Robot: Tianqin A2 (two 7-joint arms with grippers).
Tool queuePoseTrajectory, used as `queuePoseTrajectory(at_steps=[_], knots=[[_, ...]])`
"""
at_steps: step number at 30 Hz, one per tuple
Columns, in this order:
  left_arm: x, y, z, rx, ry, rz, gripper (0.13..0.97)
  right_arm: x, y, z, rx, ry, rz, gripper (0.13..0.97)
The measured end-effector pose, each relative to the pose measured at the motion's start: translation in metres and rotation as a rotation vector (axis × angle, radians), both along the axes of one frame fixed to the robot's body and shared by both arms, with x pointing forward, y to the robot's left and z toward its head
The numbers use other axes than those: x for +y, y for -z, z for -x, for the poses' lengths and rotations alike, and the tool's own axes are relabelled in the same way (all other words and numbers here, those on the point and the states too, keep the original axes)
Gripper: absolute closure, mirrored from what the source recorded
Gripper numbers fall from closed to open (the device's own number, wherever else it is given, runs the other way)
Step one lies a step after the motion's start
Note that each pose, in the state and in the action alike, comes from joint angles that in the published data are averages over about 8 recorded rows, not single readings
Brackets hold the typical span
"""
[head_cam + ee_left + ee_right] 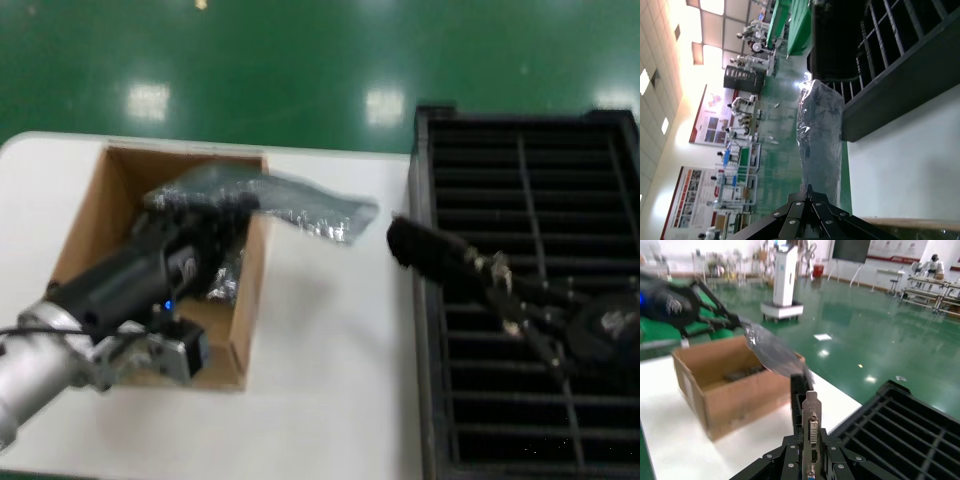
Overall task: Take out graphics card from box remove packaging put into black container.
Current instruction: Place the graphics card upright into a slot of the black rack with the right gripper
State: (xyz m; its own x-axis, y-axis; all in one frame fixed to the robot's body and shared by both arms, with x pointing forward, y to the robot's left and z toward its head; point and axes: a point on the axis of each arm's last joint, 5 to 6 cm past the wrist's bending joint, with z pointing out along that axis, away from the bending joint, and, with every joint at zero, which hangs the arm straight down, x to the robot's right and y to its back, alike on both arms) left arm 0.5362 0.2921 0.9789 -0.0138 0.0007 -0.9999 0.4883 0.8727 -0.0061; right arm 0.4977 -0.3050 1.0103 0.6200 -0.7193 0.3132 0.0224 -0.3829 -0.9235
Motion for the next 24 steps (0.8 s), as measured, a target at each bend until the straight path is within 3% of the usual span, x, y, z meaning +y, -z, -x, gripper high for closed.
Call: queuePoseTrajectory(at_steps=[8, 17, 24], knots=[[0.0000, 0.0000, 0.0000, 0.000, 0.000, 0.000, 0.957, 0.005, -0.032, -0.023, 0.048, -0.038, 0.128, 0.907], [0.0000, 0.0000, 0.0000, 0.000, 0.000, 0.000, 0.957, -0.021, -0.084, -0.042, 0.159, -0.070, 0.271, 0.907], [0.0000, 0.0000, 0.0000, 0.000, 0.000, 0.000, 0.958, -0.034, -0.095, -0.042, 0.191, -0.092, 0.291, 0.907]])
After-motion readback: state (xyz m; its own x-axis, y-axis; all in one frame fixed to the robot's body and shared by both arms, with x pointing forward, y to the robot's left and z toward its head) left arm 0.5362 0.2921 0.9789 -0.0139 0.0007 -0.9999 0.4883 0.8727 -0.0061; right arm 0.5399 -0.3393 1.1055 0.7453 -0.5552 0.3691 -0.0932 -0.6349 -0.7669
